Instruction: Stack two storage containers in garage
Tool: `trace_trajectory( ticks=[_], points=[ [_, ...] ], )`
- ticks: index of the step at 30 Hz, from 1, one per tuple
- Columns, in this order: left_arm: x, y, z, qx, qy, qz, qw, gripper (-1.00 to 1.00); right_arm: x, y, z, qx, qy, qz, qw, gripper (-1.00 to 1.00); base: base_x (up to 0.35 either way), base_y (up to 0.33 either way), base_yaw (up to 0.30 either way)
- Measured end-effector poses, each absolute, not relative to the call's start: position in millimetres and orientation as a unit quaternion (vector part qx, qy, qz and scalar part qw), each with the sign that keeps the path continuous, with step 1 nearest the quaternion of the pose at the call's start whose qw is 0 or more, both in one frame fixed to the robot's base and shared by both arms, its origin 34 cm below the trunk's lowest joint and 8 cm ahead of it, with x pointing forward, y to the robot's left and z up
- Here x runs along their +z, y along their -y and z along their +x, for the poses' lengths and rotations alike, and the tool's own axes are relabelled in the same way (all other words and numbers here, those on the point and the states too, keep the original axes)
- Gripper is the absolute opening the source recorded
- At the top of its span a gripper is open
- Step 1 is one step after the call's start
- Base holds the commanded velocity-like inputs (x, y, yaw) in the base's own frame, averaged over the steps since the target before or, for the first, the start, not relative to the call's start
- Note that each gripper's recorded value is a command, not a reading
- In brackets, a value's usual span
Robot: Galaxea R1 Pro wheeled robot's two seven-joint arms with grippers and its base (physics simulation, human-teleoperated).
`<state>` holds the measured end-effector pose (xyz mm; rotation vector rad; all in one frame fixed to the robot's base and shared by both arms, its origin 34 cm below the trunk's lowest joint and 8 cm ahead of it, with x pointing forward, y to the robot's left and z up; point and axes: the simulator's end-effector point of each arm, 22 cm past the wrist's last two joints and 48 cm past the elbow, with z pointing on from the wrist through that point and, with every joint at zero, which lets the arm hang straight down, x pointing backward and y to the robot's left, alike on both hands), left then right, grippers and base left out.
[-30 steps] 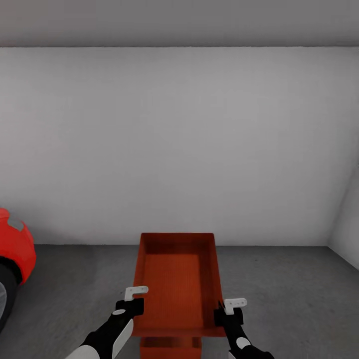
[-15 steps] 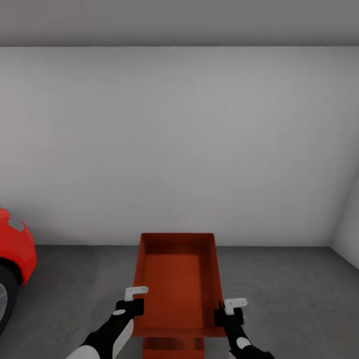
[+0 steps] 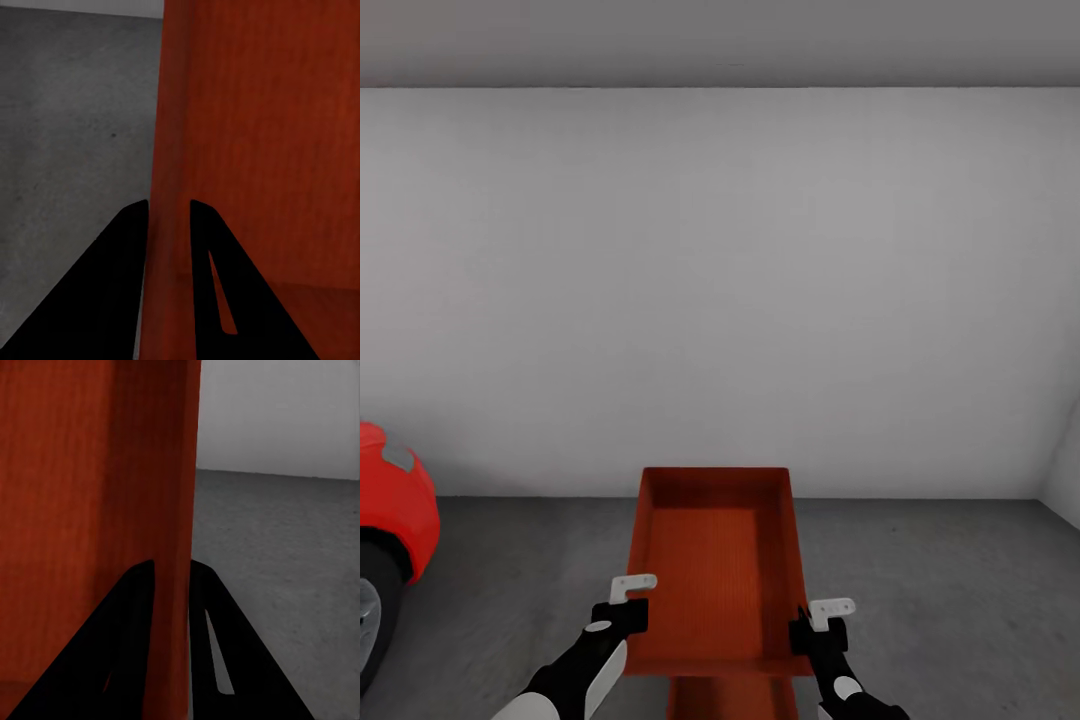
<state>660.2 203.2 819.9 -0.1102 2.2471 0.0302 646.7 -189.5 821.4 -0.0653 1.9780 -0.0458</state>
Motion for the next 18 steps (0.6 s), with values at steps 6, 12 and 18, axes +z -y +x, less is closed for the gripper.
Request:
trace_trajectory(
  ticks=[6,12,18],
  points=[
    [818.4,-203.0,659.0,0.012,-0.902,-0.045,0.429,-1.0,820.5,189.7,646.4,-0.019,-0.836,-0.029,0.547,-1.0,0.004,0.007,0.0],
    [816.0,-202.5,657.2,0.012,-0.903,-0.047,0.426,-1.0,819.1,190.3,645.8,-0.019,-0.838,-0.031,0.544,-1.0,0.0,0.017,0.0],
    [815.0,-203.3,656.5,0.012,-0.904,-0.047,0.425,-1.0,818.6,189.6,645.5,-0.019,-0.839,-0.031,0.543,-1.0,0.0,0.119,0.0]
  ],
)
